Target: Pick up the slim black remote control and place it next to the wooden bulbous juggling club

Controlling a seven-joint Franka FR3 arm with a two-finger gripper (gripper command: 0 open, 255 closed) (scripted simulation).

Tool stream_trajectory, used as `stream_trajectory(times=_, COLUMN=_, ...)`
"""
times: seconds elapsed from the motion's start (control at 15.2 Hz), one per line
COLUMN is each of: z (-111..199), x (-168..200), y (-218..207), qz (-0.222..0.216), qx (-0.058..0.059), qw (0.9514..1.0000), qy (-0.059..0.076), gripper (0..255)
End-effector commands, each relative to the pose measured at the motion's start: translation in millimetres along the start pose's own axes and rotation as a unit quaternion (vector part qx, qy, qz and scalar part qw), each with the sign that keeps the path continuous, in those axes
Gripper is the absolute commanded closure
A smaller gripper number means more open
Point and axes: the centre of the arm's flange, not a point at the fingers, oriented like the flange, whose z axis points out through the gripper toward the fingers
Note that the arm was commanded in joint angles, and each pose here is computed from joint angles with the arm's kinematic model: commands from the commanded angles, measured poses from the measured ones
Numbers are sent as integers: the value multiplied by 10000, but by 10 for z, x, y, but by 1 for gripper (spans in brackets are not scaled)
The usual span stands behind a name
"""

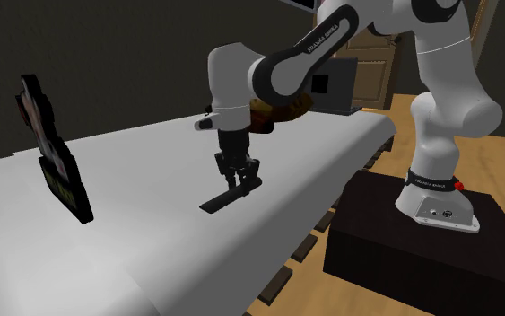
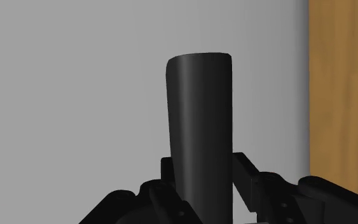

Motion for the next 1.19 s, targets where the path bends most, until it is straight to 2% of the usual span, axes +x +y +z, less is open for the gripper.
stream_trajectory(times=0.0, z=-66, x=-5, y=-19, qz=-8, qx=9, qw=10000, qy=-5, gripper=255)
stream_trajectory(times=1.12, z=-961, x=-13, y=-90, qz=-8, qx=9, qw=10000, qy=-5, gripper=255)
